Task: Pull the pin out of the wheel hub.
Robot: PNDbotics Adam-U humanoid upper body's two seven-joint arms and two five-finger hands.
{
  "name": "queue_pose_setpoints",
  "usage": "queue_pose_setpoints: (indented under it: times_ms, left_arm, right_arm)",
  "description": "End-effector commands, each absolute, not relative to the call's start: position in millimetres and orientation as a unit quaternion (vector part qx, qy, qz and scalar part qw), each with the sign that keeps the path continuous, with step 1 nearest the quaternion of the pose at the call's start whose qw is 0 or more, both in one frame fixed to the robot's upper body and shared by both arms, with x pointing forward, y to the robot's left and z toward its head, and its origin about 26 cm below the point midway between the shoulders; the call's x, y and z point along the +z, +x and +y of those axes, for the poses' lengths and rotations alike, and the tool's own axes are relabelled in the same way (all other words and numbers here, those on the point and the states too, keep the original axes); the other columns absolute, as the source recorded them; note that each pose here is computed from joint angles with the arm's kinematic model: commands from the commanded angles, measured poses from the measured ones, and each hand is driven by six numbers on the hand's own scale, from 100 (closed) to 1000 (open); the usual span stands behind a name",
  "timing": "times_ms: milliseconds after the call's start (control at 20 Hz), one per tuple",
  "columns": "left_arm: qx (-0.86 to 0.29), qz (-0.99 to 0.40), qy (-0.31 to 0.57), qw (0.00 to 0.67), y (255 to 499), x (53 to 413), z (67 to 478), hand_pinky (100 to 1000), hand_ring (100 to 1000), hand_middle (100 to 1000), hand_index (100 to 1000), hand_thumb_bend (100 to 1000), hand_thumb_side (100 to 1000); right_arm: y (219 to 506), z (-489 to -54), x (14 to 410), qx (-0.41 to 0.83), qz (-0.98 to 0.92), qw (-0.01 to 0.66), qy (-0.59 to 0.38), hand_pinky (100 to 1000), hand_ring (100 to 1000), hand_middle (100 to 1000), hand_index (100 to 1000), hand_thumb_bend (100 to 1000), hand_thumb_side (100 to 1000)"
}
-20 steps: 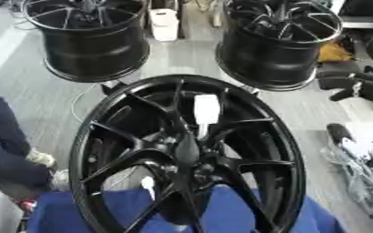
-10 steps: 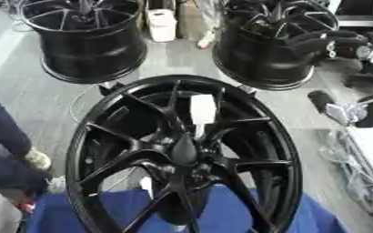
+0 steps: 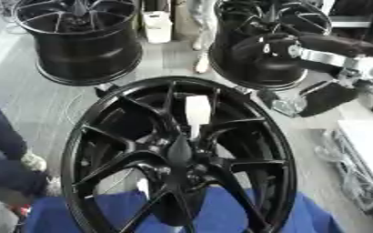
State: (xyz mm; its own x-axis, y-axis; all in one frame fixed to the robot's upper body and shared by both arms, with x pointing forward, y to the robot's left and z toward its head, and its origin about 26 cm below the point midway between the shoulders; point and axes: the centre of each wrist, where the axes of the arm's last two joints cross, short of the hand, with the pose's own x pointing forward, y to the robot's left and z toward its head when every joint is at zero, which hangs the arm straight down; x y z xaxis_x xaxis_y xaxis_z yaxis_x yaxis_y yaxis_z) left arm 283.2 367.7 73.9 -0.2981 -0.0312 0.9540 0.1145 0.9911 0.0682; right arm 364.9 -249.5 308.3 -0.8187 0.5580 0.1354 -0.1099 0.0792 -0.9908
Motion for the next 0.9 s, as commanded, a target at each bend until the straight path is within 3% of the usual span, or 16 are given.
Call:
queue_pose_setpoints:
  times_ms: [50,300,550,900]
  left_arm:
    - [-0.067,-0.808,-0.022,0.585,283,80,370,646,543,502,693,368,557]
    - [-0.063,-0.809,-0.021,0.584,283,79,370,645,543,501,693,368,556]
    - [-0.061,-0.809,-0.022,0.584,283,79,370,645,543,501,693,367,556]
    - [-0.06,-0.809,-0.022,0.584,283,78,369,645,544,502,693,367,557]
  right_arm:
    - [380,-237,316,0.677,-0.671,0.249,-0.172,842,942,960,968,100,329]
    - [401,-215,321,0.709,-0.642,0.237,-0.168,848,945,956,973,100,390]
    - [406,-201,309,0.745,-0.606,0.227,-0.161,850,946,952,975,100,525]
    - [413,-193,296,0.762,-0.585,0.232,-0.151,849,944,947,973,100,585]
